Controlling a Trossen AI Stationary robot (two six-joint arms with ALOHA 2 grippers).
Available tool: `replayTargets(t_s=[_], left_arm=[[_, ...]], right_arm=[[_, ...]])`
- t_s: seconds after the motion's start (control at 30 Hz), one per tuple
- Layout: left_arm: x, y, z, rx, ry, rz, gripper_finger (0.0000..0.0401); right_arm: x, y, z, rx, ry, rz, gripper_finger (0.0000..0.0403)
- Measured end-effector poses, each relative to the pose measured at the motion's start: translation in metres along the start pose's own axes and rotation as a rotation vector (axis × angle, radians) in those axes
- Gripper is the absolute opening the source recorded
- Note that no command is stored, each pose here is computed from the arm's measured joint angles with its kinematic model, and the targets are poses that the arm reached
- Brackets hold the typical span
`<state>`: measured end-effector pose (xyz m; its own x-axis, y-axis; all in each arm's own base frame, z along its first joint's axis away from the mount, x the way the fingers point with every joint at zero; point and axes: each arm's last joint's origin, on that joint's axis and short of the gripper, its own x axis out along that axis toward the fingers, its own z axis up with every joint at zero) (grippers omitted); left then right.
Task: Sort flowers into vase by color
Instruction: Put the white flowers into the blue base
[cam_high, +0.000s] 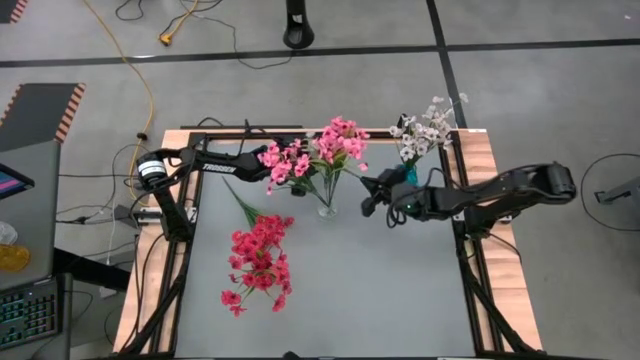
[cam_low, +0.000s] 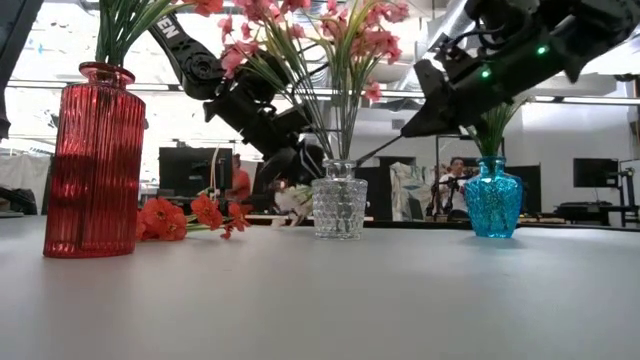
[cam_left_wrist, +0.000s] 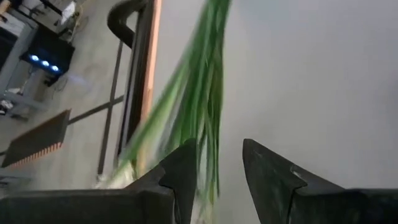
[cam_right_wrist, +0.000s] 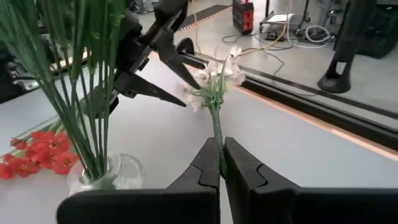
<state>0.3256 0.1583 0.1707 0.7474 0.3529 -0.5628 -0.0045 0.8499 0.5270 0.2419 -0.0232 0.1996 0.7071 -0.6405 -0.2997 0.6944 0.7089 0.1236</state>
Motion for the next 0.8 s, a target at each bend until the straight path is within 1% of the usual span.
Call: replayTargets(t_s=[0.13,0.23,0.33,0.47,0.63,0.8], left_arm=[[0.000,0.001,-0.004,0.015,0.066,0.032,0.0119],[0.000,0.003,-0.009,0.012,0.100,0.044,0.0119],[-0.002,0.008,-0.013,-0.028,0.094,0.027,0.0119],[-0.007,0.022,-0.019,-0.095,0.062,0.030,0.0119],[-0.014,0.034,-0.027,-0.124,0.084,0.051,0.0119],[-0.027,0.046,-0.032,-0.163,0.094,0.055,0.0119]], right_arm=[[-0.007,-0.001,0.000,-0.025,0.013,-0.020,0.0033],[-0.010,0.000,0.000,-0.032,0.020,-0.014,0.0034],[-0.011,0.002,-0.002,-0.035,0.025,-0.006,0.0033],[-0.012,0.003,-0.003,-0.043,0.034,-0.002,0.0034],[-0.012,0.003,-0.004,-0.043,0.036,-0.003,0.0034],[-0.015,0.005,-0.004,-0.049,0.038,0.011,0.0034]])
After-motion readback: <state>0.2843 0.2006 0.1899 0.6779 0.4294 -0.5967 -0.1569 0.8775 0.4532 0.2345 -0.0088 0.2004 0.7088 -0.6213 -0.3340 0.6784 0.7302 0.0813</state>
